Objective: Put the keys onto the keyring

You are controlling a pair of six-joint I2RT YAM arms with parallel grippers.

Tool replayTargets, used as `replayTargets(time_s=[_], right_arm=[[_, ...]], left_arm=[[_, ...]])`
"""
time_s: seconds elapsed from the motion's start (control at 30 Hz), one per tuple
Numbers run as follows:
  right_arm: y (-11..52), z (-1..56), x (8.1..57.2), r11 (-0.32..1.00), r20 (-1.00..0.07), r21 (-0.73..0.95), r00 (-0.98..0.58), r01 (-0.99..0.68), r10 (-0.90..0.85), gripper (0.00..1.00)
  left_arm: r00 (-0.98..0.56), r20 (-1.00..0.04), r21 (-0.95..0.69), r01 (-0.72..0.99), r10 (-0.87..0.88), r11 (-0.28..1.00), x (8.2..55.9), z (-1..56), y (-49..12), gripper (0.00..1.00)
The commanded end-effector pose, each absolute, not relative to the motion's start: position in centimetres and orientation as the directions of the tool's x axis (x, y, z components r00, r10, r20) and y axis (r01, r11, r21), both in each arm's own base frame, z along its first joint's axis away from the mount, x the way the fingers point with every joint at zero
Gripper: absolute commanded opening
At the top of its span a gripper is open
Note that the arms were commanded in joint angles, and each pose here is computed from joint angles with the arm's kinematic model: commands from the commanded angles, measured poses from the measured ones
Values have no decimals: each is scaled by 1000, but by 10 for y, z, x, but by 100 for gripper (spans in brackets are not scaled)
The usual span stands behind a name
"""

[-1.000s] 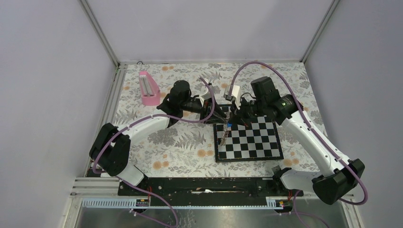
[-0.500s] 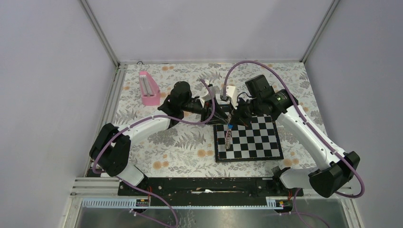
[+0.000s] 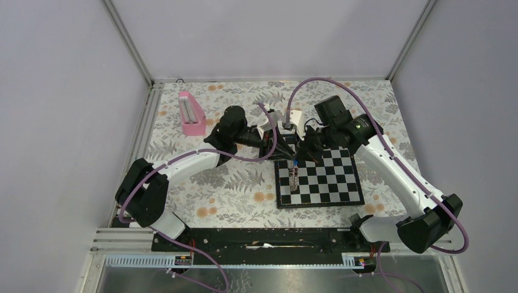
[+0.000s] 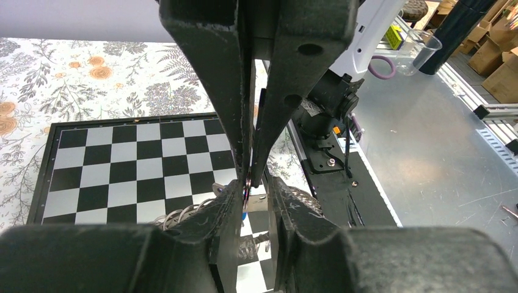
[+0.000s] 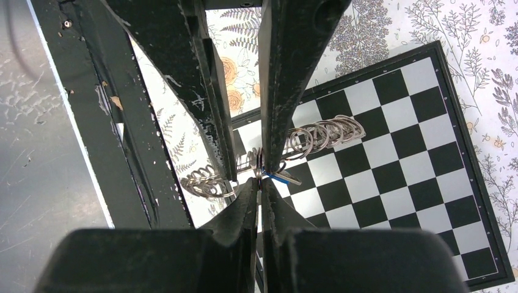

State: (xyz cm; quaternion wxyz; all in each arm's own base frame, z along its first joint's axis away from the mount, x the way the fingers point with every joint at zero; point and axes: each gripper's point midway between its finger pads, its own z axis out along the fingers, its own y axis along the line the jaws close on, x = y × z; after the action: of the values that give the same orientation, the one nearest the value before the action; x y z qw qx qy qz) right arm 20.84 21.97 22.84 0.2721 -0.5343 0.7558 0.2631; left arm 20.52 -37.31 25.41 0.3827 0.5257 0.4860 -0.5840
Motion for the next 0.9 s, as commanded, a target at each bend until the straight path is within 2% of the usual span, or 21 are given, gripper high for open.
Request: replayTargets(time_s=[0.0, 0.17, 0.67, 0.87], right_arm=[[227, 243, 211, 266, -725, 80, -239, -961, -646, 0], [228, 243, 211, 268, -728, 77, -238, -960, -643, 0], [227, 246, 212, 273, -737, 64, -230, -960, -635, 0], [228, 247, 212, 274, -739, 63, -229, -960, -633, 0]], left_arm=[[-101, -995, -102, 954, 18, -283, 197, 270, -374, 23], [-107, -994, -109, 953, 23, -283, 197, 267, -374, 17], [-117, -992, -123, 948, 38, -293, 192, 257, -374, 16], [-116, -993, -121, 947, 35, -296, 192, 258, -374, 7]])
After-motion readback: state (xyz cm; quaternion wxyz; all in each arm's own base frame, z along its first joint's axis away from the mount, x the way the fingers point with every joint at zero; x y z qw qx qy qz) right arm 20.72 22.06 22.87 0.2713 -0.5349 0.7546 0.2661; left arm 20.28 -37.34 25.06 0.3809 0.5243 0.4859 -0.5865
